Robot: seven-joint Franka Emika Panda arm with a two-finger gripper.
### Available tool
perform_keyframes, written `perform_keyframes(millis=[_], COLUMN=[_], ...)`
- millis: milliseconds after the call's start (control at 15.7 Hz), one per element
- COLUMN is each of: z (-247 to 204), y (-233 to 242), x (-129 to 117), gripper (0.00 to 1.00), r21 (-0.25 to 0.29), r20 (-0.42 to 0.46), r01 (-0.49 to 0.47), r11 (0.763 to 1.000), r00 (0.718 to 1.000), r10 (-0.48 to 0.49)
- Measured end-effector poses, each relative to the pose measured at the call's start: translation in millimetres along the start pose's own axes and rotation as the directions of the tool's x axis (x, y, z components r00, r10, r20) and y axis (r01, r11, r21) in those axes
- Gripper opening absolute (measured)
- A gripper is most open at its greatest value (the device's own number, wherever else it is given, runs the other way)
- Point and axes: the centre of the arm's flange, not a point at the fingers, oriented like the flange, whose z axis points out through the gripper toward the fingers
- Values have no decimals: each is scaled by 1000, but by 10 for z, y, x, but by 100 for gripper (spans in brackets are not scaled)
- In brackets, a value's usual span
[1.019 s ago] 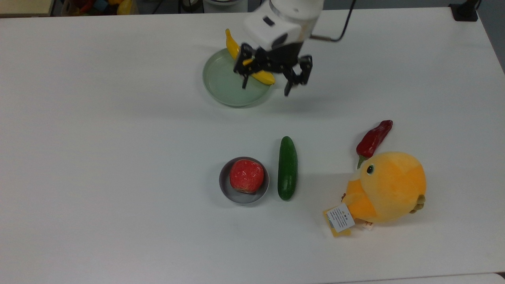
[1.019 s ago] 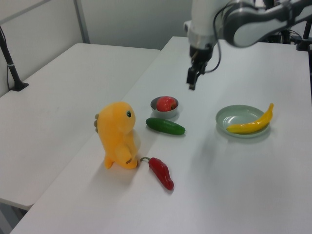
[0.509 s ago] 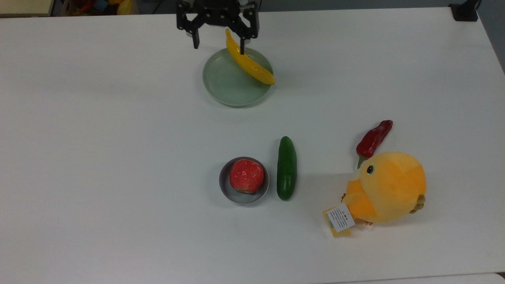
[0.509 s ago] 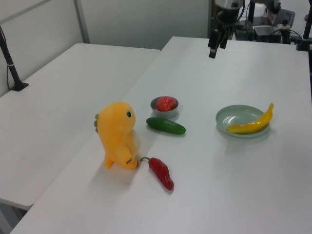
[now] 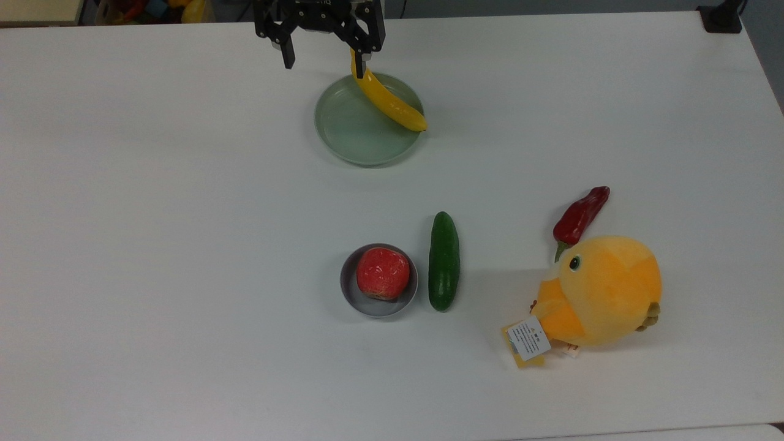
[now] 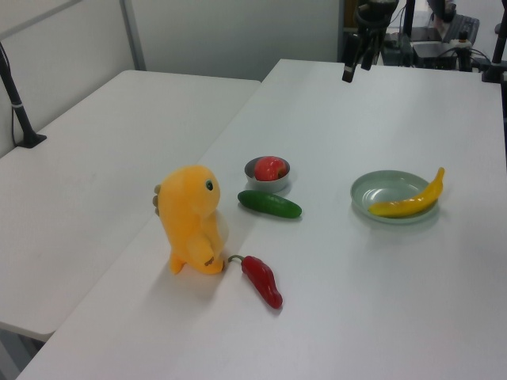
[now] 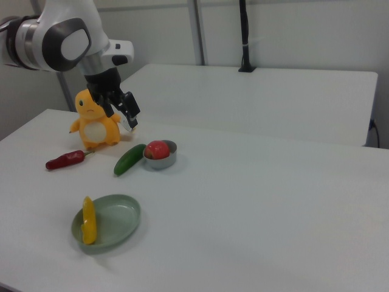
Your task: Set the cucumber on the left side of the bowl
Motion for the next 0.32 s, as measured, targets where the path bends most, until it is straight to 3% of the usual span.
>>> perform_keyframes(millis=[318], z=[55], y=[-1], x=[-34], gripper=[100], r21=[-4], r20=[25], r01=[40], r11=[999], r00=[999], r10=[-40])
